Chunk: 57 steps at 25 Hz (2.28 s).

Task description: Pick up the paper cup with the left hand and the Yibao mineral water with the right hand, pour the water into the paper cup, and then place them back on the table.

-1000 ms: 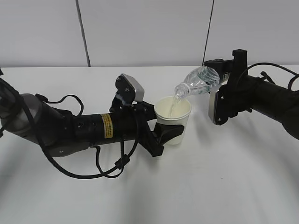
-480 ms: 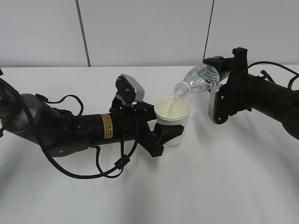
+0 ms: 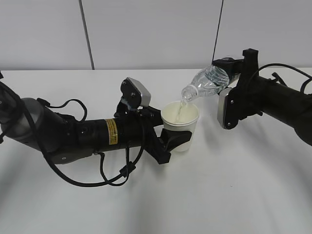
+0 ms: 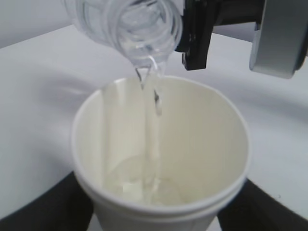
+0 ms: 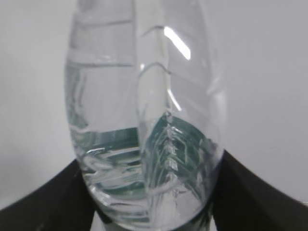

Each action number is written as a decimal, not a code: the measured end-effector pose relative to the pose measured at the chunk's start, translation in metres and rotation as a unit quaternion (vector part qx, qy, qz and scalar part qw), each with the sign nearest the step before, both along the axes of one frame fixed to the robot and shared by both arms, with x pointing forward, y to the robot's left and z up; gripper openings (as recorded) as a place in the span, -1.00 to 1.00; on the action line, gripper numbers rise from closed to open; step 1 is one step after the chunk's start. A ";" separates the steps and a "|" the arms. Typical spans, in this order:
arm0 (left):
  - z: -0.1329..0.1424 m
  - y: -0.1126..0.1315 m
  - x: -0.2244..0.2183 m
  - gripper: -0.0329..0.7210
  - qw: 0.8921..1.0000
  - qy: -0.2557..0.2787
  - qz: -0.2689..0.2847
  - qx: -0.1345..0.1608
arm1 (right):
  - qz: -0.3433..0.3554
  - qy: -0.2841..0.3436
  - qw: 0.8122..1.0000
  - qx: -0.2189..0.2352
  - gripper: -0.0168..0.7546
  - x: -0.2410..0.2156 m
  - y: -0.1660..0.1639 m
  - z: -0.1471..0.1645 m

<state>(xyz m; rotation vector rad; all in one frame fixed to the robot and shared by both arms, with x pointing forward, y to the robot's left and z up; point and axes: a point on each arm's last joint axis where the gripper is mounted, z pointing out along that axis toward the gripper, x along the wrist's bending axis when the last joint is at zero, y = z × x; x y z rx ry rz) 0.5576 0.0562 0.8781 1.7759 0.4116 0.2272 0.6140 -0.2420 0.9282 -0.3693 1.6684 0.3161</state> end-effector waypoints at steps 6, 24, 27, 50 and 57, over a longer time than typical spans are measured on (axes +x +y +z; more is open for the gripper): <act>0.000 0.000 0.000 0.28 1.000 0.000 0.000 0.000 | 0.001 -0.005 1.000 -0.006 0.27 0.000 0.000 0.000; 0.000 0.000 0.000 0.28 1.000 0.000 -0.002 0.001 | 0.003 -0.011 1.000 -0.008 0.27 0.000 0.000 0.002; 0.000 0.000 0.000 0.28 1.000 0.000 -0.002 0.001 | 0.003 -0.011 1.000 -0.008 0.27 0.000 0.000 0.002; 0.000 0.000 0.001 0.28 1.000 0.001 0.005 -0.002 | -0.006 0.023 0.998 0.054 0.27 -0.002 0.000 -0.001; 0.000 0.001 0.001 0.28 1.000 0.003 0.010 -0.004 | -0.026 0.052 0.990 0.125 0.27 -0.002 -0.002 -0.001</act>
